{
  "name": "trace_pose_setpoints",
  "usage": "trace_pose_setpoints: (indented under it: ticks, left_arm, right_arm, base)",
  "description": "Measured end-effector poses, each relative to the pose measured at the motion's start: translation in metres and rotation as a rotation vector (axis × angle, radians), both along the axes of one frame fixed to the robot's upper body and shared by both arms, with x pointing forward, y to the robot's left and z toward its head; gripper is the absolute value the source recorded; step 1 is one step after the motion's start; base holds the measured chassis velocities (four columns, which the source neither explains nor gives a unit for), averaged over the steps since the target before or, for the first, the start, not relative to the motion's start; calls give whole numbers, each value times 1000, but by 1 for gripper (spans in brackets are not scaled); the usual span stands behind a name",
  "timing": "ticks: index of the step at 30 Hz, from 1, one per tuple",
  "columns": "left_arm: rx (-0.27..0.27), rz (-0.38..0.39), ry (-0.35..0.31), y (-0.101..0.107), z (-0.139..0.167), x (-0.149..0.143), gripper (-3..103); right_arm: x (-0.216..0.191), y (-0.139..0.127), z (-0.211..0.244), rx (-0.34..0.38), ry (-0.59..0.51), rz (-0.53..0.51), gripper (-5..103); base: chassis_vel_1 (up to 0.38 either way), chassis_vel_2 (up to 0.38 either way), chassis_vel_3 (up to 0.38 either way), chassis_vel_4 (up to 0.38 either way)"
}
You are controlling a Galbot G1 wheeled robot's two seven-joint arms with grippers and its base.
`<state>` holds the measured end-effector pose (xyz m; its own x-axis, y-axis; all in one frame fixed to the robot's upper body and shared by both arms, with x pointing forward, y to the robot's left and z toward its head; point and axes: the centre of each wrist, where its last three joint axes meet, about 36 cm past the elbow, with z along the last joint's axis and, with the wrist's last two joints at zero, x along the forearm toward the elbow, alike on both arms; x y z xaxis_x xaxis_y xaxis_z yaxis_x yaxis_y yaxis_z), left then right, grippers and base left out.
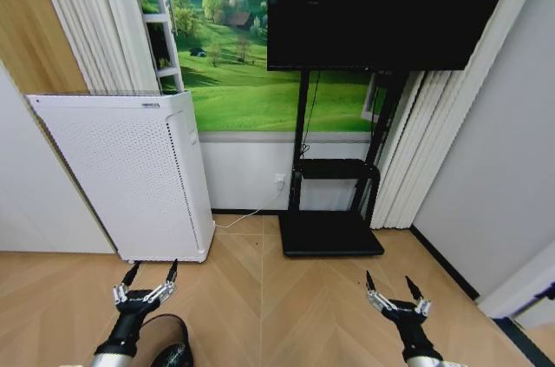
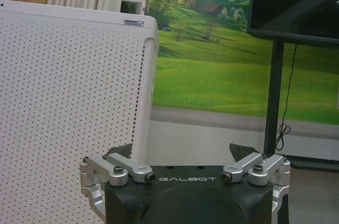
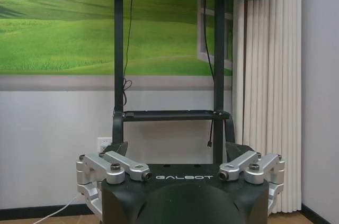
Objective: Pick up the trash bin and place the garbage on the floor into it.
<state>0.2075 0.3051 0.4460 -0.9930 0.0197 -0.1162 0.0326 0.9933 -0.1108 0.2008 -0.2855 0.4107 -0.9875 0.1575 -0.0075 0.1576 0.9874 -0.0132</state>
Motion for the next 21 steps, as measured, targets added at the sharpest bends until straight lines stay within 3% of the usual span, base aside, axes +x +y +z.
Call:
trace_pose_setpoints:
  ticks: [21]
  left_arm:
    - [0,0,0,0,0,0,100]
  right_arm:
    - [0,0,0,0,0,0,100]
  base:
    - [0,0,0,0]
